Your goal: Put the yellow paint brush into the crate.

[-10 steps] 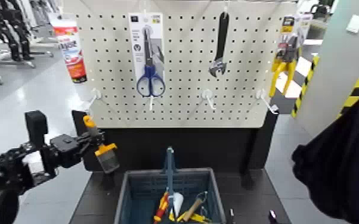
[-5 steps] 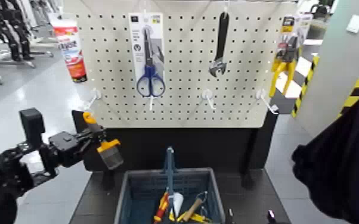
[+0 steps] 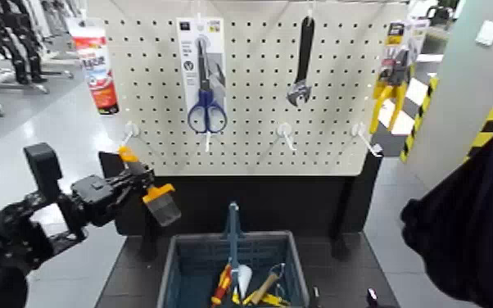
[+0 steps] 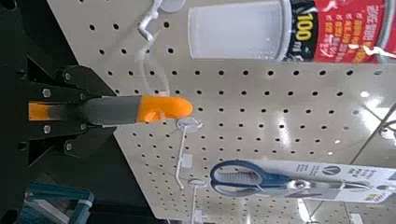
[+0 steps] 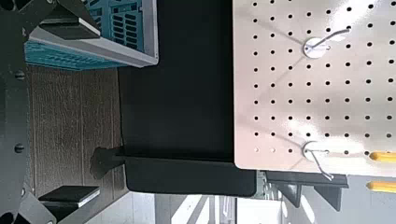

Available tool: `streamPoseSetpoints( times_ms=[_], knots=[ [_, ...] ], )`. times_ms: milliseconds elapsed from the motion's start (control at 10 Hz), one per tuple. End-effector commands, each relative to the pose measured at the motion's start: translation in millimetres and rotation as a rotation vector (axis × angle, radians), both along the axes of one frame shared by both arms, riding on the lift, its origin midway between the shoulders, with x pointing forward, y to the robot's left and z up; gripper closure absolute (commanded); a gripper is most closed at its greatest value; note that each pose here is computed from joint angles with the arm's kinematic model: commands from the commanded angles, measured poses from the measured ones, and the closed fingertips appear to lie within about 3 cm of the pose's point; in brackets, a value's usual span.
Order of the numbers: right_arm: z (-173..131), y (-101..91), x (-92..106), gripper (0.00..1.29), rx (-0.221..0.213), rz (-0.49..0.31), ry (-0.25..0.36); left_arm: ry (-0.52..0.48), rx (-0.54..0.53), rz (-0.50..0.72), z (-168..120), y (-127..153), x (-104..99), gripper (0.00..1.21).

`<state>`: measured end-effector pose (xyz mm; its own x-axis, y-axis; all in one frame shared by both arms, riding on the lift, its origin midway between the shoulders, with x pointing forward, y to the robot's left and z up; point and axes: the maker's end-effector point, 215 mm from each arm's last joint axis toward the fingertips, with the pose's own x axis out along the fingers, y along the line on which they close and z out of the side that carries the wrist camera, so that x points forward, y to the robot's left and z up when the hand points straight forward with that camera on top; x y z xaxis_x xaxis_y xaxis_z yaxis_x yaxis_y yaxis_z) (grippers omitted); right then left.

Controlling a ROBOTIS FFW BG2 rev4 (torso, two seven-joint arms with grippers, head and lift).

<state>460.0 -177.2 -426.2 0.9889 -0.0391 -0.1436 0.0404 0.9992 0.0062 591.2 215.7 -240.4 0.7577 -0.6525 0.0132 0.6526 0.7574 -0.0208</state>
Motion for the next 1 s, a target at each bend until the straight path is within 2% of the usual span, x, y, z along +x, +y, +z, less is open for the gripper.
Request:
streamPoseSetpoints(
  times_ms=[100,400,600,1000],
  knots=[
    [0.4,0.8,-0.1,0.13,0.001,0.001,-0.001,-0.006,-0.083,-0.047,15.2,-24.0,-9.5,1.19],
    [-0.8,-0.2,-0.9,0.13,0.006,-0.003,0.000,0.022,-0.143,-0.085,14.3,-45.9,-18.8,1.19],
    [0.6,-0.7,-0.2,0.13,0.009,-0.004,-0.006,0.076,-0.199,-0.102,-2.3,-56.6,-27.5,1.19],
    [0.4,0.0,-0.7,0.13,0.021,-0.003,-0.009,0.175,-0.231,-0.092,-41.5,-63.7,-39.8,1.19]
  ],
)
